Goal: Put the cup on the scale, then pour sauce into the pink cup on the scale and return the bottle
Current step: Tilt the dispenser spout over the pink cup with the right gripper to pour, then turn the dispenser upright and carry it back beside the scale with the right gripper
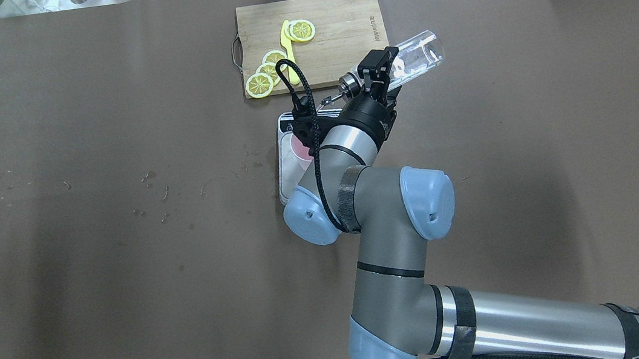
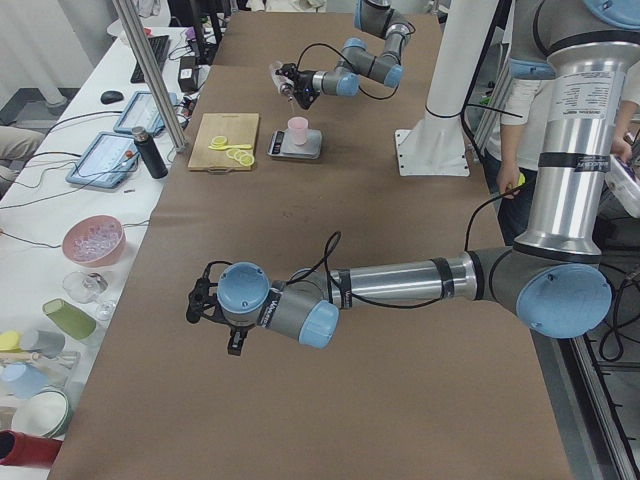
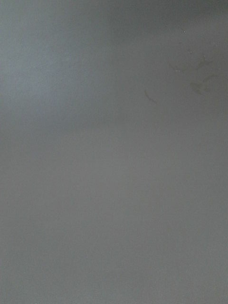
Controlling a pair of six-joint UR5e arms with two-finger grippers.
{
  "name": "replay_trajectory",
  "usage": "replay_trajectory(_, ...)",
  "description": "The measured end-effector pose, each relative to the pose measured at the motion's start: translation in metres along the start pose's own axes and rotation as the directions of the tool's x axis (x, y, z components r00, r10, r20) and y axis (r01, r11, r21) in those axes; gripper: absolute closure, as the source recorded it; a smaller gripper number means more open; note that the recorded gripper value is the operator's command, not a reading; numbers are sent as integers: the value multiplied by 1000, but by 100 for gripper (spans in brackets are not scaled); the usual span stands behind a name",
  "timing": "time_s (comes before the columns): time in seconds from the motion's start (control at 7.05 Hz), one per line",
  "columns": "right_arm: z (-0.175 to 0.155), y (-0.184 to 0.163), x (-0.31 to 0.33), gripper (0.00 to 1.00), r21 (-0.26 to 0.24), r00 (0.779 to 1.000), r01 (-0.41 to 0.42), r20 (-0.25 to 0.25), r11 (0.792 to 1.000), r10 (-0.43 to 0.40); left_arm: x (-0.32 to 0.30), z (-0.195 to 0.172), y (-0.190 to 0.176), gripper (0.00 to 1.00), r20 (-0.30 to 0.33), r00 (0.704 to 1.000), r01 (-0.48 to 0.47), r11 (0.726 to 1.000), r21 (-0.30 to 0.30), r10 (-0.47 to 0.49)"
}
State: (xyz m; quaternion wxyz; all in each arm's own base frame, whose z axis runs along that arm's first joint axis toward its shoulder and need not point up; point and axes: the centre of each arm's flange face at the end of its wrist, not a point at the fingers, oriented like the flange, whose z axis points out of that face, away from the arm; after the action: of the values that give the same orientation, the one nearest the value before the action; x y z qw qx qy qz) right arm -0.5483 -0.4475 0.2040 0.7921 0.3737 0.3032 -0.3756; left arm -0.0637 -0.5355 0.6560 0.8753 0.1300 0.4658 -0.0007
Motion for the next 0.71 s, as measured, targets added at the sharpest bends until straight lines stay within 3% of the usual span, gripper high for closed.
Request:
replay_trajectory(0.43, 2, 1, -2, 100, 0, 1000, -1, -9, 1000, 1, 0, 0, 0, 3, 0, 1000, -2, 1000, 0, 2)
replay_trajectory(0.71, 2, -2, 8, 100, 20, 996, -81, 23, 997, 81, 1, 0, 0, 3, -1, 1000, -5, 1000, 2, 5)
